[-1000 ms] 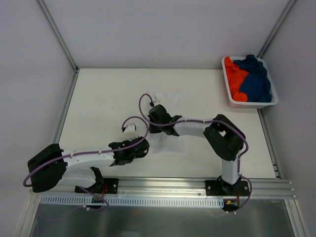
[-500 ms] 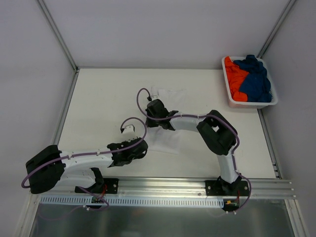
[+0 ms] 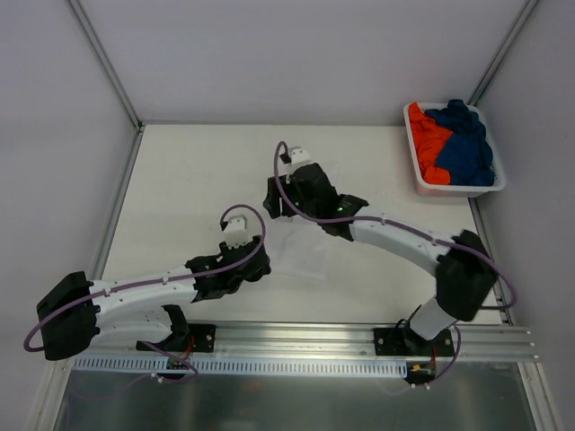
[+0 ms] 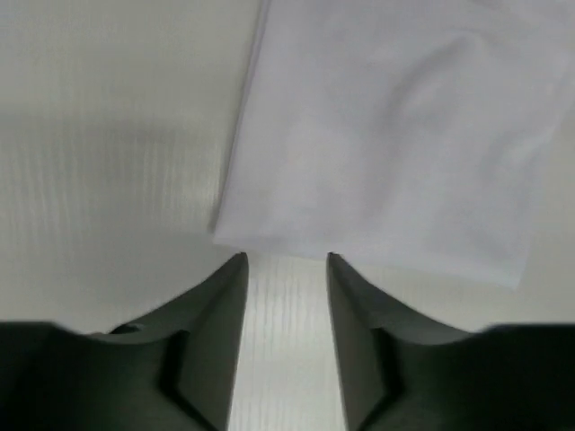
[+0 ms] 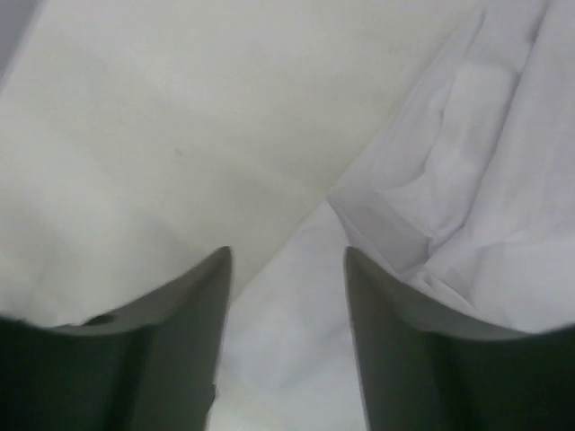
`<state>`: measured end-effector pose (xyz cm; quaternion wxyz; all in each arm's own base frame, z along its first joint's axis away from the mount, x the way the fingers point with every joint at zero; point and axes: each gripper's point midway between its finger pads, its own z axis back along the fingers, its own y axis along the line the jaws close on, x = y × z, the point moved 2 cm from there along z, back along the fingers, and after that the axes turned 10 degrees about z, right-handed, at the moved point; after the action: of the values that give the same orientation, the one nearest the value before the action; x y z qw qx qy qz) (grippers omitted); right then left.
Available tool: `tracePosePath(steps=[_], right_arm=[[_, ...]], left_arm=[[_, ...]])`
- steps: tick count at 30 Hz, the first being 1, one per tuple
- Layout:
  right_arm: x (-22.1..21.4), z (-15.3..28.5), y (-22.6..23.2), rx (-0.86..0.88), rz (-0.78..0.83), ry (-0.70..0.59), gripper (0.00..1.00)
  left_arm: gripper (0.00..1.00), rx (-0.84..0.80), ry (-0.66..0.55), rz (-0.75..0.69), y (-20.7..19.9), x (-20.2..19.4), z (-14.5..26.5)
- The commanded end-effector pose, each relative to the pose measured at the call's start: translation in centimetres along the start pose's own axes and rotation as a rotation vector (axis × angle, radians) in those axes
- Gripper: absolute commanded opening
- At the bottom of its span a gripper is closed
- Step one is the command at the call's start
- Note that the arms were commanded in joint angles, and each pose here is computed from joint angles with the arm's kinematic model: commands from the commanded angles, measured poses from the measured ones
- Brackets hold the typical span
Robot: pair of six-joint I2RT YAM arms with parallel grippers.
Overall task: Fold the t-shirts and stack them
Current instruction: Fold the tshirt
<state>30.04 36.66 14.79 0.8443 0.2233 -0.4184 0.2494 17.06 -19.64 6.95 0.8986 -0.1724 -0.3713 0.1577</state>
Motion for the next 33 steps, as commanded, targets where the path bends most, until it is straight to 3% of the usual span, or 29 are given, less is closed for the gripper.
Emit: tracePosePath(steps=[1,3,4,5,9,13,16,23,33], right_arm=[[7.4,10.1,1.0,-0.021,0.111,-0.223,0.70],[6.4,12.6,-0.8,-0.124,0.109,-0.173,0.74],[6.0,13.5,-1.1,-0.140,0.099,-0.161,0.75],[5.3,15.1,-2.0,-0.180,0.086,-0.143,0.75],[0.8,16.1,-3.2,-0.209,-0.012,-0.090,0.77],[-6.7,14.7,-4.3,-0.230,-0.096,0.014,0.80],[-9.9,13.4,-4.1,-0.222,-0.161,0.026,0.81],[-14.8,12.4,-3.7,-0.224,-0.267,0.045,0.81],[-18.1,13.1,-3.4,-0.246,-0.318,0.055,0.81]], left_arm=[[0.64,-0.070,-0.159,-0.056,-3.6,4.7,1.6],[0.89,-0.050,-0.202,-0.069,-3.7,5.9,1.6],[0.98,-0.067,-0.202,-0.059,-4.4,6.5,1.5],[0.99,-0.069,-0.189,-0.072,-4.4,6.6,1.0],[0.99,-0.132,-0.096,0.013,-3.6,6.7,-1.9],[0.99,-0.130,-0.038,0.011,-2.1,4.9,-3.0],[0.99,-0.129,0.021,0.001,-1.8,3.5,-3.5],[0.99,-0.135,0.056,0.033,-0.5,1.8,-3.7],[0.99,-0.112,0.055,0.040,1.5,1.0,-3.3]])
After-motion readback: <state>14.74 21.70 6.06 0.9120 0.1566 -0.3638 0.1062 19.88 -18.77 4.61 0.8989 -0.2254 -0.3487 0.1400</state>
